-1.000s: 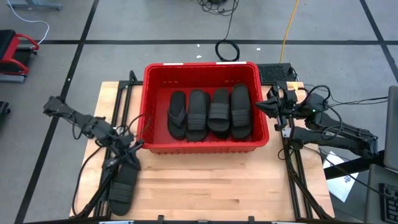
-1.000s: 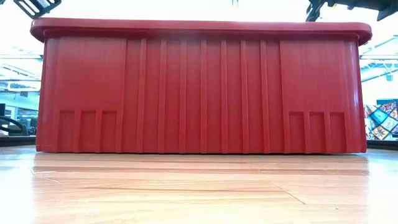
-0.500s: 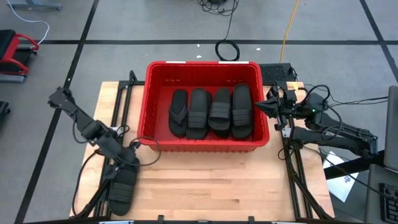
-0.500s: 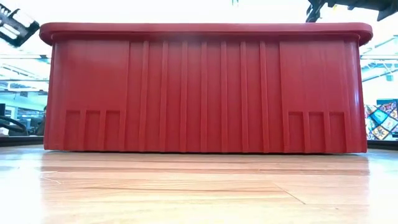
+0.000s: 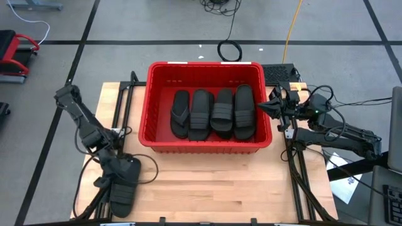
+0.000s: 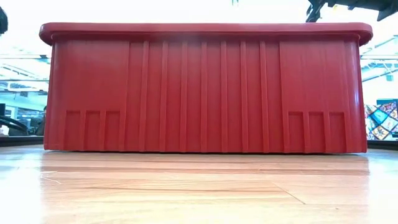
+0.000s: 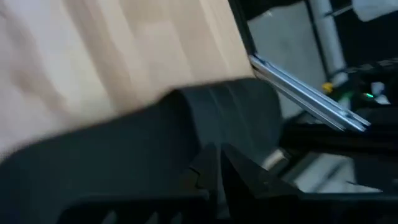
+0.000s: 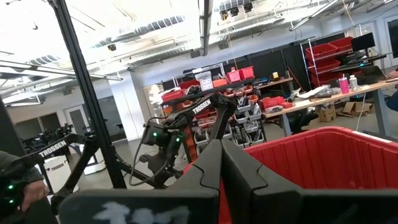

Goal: Pick and place slides into bin
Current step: Put the slide into the bin

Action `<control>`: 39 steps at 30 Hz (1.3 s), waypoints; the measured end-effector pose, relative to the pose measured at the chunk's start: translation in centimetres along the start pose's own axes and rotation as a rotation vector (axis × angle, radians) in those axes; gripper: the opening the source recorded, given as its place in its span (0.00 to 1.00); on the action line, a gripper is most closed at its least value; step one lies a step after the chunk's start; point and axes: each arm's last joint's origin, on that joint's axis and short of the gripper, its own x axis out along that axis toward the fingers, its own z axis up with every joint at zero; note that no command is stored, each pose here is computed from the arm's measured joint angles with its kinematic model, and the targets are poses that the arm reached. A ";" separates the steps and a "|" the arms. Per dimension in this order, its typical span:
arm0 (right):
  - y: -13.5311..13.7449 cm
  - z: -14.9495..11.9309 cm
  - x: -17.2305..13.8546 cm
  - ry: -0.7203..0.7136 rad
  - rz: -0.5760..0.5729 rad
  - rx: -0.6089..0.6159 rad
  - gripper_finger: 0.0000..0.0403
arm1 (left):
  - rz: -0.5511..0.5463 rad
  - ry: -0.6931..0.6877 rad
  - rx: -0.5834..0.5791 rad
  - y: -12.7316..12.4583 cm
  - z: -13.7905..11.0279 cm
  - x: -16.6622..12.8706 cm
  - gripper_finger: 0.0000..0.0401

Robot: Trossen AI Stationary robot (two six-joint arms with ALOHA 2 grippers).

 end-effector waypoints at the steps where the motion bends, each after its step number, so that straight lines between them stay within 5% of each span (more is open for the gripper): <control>1: 0.0 0.0 0.0 0.000 0.000 0.000 0.00 | -0.020 0.016 -0.018 -0.1 -0.2 0.2 0.04; 10: -0.1 -0.2 0.0 0.018 -0.007 0.007 0.00 | -0.017 0.003 -0.190 -0.1 -0.7 1.2 0.18; 18: -0.1 -0.2 0.0 0.019 -0.008 0.007 0.00 | -0.034 -0.091 -0.307 -0.2 0.1 1.1 0.50; 26: -0.1 -0.2 0.0 0.020 -0.006 0.007 0.00 | -0.006 -0.005 -0.461 0.0 0.4 2.4 0.78; 39: -0.1 -0.2 0.0 0.021 -0.005 0.007 0.00 | 0.028 0.139 -0.505 0.2 1.0 5.4 0.83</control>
